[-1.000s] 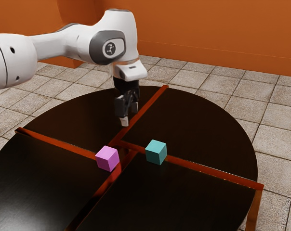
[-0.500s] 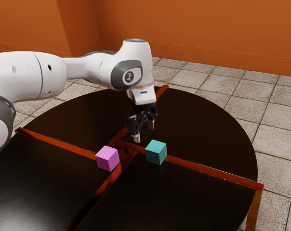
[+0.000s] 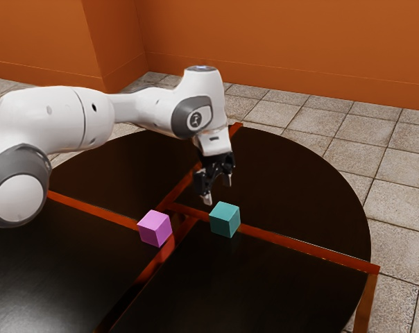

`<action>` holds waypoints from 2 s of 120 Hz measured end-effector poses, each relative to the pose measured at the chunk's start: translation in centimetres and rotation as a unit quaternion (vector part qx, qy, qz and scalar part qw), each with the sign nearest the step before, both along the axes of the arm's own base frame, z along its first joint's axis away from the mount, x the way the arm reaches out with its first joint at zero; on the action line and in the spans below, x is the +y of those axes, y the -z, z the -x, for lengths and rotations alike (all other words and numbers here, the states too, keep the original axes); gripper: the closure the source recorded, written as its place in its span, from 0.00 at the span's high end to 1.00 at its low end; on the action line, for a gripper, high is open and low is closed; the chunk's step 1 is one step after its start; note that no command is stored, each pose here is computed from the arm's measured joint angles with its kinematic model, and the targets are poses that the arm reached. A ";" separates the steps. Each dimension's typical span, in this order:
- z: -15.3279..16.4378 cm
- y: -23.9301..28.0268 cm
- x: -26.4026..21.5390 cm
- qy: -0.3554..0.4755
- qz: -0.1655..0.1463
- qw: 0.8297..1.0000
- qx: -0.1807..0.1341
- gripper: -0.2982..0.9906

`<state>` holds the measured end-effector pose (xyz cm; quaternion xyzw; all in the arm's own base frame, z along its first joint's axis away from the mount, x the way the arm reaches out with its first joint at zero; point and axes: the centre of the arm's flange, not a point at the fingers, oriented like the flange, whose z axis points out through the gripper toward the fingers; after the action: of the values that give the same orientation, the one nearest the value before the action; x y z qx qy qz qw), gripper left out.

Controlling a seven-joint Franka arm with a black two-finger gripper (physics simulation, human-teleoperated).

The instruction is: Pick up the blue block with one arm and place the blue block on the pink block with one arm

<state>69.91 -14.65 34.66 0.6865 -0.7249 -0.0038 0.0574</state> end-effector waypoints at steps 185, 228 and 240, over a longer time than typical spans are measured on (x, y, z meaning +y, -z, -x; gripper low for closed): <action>0.6 1.1 0.3 -0.051 -0.005 0.999 -0.007 0.49; 8.1 -6.7 8.0 -0.081 -0.017 0.997 0.005 0.49; 8.5 -6.1 9.1 -0.073 -0.016 0.997 0.015 0.49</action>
<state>61.41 -5.54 40.80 0.7382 -0.6718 -0.0215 0.0567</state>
